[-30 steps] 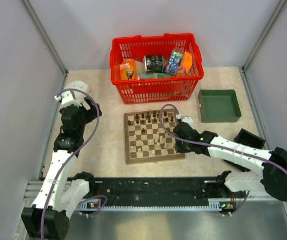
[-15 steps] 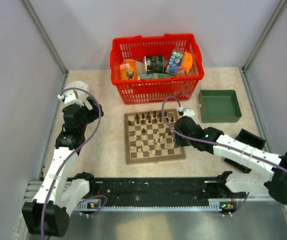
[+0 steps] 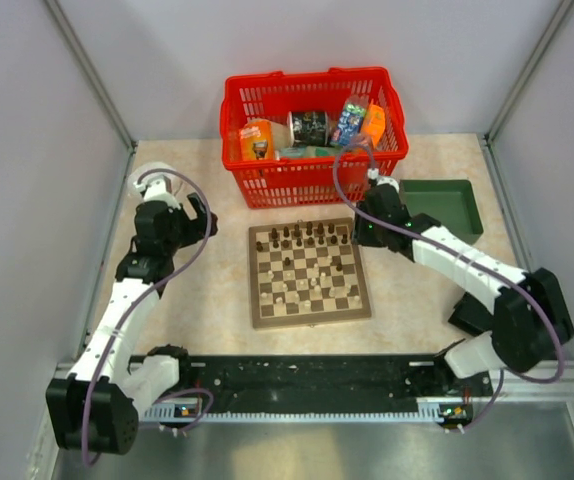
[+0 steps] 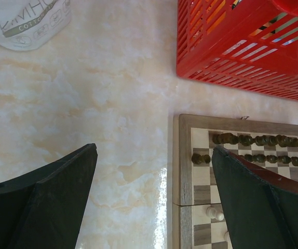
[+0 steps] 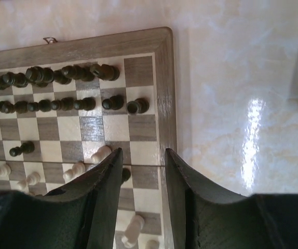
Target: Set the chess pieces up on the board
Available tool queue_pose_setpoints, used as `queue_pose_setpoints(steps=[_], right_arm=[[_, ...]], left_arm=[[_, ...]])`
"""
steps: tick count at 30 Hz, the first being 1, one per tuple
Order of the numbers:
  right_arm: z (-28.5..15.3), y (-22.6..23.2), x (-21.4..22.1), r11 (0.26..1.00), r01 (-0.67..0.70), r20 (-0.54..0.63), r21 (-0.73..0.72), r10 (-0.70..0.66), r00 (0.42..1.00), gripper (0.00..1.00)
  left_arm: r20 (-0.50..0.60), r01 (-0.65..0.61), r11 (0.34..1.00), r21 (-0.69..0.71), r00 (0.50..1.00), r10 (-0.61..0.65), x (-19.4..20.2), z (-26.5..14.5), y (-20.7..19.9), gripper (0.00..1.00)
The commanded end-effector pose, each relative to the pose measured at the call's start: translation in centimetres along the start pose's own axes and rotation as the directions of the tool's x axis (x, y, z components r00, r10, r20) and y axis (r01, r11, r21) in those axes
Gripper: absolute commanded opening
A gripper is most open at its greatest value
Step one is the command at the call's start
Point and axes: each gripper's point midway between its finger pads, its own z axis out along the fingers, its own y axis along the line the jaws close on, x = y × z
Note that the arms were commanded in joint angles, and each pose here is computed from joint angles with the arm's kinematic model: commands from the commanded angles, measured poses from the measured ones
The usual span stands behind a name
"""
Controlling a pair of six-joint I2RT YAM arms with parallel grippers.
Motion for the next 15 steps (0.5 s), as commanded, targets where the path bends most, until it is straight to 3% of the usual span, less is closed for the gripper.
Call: queue_pose_setpoints(steps=[1,15], right_arm=[[2.0,2.0,-3.2,0.998,0.016,0.042,-0.061,-0.014,0.999,0.38],[6.3,2.2,-1.9,0.998,0.029,-0.025,-0.054,-0.030,0.999,0.36]], left_arm=[[0.038,-0.047,0.998,0.042,0.998,0.045,-2.4,-0.6,-1.4,0.97],[0.041,-0.056,0.998,0.031,0.998,0.054,-2.6,-0.6,-1.2,0.98]])
